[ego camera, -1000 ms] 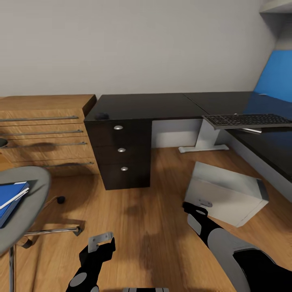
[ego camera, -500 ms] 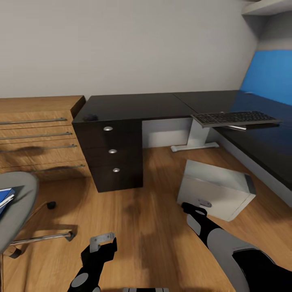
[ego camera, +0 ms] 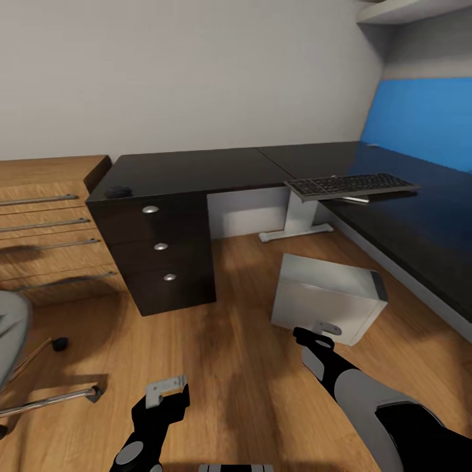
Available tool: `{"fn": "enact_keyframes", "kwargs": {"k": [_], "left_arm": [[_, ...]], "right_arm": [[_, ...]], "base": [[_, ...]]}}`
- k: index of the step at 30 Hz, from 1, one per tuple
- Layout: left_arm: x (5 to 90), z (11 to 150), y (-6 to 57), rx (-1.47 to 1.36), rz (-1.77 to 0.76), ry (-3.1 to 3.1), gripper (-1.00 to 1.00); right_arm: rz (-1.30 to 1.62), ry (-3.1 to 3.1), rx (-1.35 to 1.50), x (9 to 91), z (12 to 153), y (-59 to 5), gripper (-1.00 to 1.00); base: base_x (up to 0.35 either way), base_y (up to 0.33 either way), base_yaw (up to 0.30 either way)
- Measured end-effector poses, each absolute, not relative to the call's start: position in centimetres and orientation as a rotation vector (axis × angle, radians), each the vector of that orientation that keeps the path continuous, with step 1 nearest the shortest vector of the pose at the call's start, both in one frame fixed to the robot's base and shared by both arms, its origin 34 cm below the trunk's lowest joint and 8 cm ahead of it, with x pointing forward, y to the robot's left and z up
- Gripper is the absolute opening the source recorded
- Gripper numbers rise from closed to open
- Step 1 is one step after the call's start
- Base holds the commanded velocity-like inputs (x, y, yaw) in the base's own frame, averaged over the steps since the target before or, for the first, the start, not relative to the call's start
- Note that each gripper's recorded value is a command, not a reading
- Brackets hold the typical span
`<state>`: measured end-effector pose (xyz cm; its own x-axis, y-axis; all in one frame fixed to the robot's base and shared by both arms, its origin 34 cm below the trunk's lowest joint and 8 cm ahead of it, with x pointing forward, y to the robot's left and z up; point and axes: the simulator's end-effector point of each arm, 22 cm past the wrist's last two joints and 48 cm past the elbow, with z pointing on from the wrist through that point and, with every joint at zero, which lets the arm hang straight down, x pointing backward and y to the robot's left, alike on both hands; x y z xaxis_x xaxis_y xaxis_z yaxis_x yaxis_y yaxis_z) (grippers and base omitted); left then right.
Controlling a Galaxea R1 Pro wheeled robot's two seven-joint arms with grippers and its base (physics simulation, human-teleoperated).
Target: In the bedroom, organize the workspace by keeping the computer under the desk, ensuring the monitor is on the desk, placing the keyboard on the desk next to the monitor, placing the mouse on the desk next to the keyboard, moving the folder from the swivel chair onto the desk next to the mouse, stacking the notebook on top of the folder with the pen on top of the notebook, and positioning the swivel chair next to the desk.
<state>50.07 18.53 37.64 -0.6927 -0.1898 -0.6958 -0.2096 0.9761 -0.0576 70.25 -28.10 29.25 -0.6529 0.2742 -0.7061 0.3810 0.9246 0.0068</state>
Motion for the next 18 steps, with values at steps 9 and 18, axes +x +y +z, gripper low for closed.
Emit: {"fn": "enact_keyframes", "kwargs": {"k": [9, 18], "left_arm": [[49.8, 36.7, 18.5, -0.28, 0.036, 2.373, 1.0], [49.4, 35.3, 18.5, -0.281, 0.041, 2.406, 1.0]], "right_arm": [[-0.183, 2.34, 0.456, 69.9, 27.9, -27.7, 1.0], [-0.187, 2.374, 0.449, 69.1, 25.8, -27.3, 1.0]], "base": [[0.0, 0.0, -0.016], [0.0, 0.0, -0.001]]}}
